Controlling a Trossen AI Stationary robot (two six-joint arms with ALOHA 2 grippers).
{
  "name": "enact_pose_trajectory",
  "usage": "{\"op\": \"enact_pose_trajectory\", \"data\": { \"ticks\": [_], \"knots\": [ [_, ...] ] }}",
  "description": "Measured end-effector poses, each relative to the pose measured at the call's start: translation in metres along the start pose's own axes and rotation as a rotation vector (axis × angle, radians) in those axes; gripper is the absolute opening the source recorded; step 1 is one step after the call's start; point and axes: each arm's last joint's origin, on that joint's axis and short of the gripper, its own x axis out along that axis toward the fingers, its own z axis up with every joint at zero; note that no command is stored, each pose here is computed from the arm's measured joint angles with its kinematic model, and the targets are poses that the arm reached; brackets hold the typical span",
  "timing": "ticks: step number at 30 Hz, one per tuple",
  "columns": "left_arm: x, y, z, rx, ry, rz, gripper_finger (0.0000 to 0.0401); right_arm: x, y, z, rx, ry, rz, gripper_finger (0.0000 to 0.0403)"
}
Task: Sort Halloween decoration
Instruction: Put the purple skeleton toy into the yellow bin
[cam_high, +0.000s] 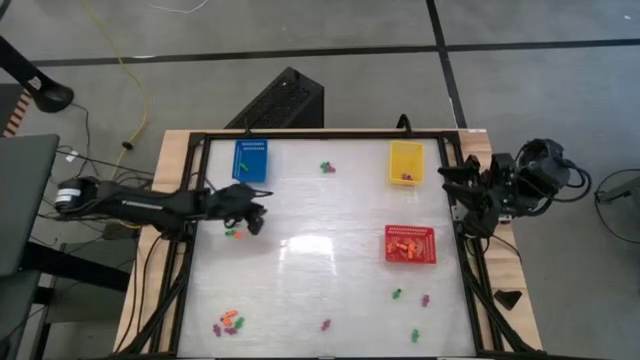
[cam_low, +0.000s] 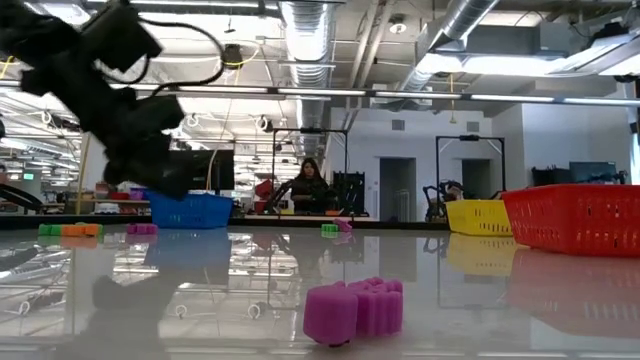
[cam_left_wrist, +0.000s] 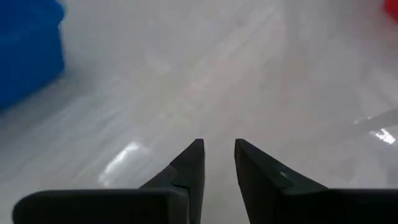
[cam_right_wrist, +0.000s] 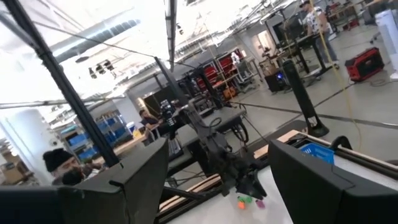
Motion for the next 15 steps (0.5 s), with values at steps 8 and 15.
{"op": "enact_pose_trajectory", "data": {
  "ticks": [8, 15],
  "knots": [
    [-0.006, 0.020, -0.029, 0.086, 0.073, 0.026, 0.0135, 0.000, 0.000, 0.004, 0.045, -0.034, -0.019, 0.0304],
    [-0.003, 0.028, -0.045, 0.095, 0.134, 0.005, 0.0155, 0.000, -0.001, 0.006, 0.057, -0.048, -0.052, 0.0304]
  ]
}}
